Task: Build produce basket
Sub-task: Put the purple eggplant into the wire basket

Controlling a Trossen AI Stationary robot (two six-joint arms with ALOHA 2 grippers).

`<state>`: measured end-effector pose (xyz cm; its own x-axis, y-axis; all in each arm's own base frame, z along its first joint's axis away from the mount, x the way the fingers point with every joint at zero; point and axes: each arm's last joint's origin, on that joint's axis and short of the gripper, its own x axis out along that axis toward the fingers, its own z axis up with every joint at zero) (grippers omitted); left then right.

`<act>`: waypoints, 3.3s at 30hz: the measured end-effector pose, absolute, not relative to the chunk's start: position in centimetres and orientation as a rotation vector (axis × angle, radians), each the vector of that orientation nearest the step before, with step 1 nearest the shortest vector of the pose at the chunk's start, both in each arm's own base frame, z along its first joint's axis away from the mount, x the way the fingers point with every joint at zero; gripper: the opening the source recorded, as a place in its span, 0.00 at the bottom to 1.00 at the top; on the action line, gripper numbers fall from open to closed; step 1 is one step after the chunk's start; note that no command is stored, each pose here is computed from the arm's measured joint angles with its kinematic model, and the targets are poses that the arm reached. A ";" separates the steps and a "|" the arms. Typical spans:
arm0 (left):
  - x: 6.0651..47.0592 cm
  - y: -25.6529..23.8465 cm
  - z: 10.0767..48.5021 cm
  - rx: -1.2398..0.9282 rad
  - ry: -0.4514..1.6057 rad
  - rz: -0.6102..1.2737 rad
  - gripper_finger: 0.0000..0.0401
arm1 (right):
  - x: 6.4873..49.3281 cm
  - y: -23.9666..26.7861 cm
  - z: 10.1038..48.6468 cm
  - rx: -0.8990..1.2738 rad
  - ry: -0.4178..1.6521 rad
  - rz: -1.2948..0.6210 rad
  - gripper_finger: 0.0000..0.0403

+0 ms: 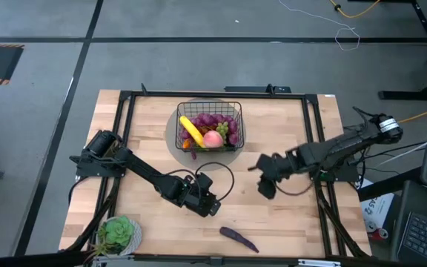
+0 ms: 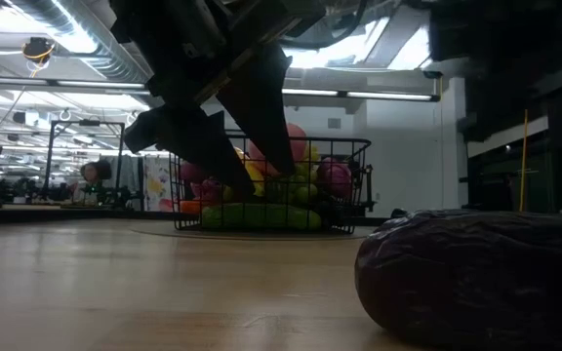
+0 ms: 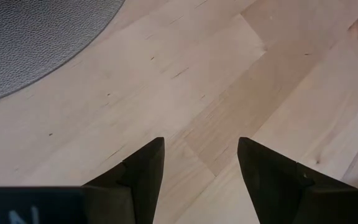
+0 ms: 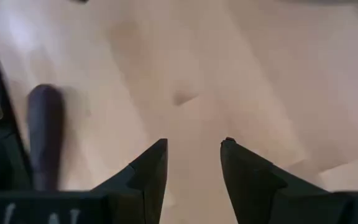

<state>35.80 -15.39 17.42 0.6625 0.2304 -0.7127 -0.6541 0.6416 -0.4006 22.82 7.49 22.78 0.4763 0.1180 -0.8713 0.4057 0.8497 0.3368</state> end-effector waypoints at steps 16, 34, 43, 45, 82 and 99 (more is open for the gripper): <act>34.5 -16.6 19.3 -0.436 0.834 0.243 0.50 | 19.4 14.3 22.4 0.589 1.042 -0.150 0.37; 21.1 -6.4 29.1 -0.134 0.523 0.260 0.50 | 18.6 15.4 22.6 0.487 0.953 -0.148 0.37; 16.1 -3.0 21.5 -0.304 0.140 0.044 0.50 | 18.6 15.4 22.6 0.416 0.952 -0.115 0.37; 15.2 -2.6 20.7 -0.250 0.056 -0.005 0.50 | 18.8 15.2 22.6 0.377 0.932 -0.122 0.37; 10.9 -1.2 15.9 -0.137 0.101 -0.103 0.50 | 20.4 12.9 22.7 0.290 0.865 -0.224 0.37; 9.4 -0.8 17.1 -0.068 0.043 -0.054 0.50 | 20.9 13.6 23.3 0.356 0.765 -0.207 0.37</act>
<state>9.42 -0.85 17.12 0.9976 -0.0549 -0.0415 0.0520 0.9963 -0.0689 20.91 13.55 23.27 0.7051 -0.0539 -0.7070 0.3096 0.9205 0.2385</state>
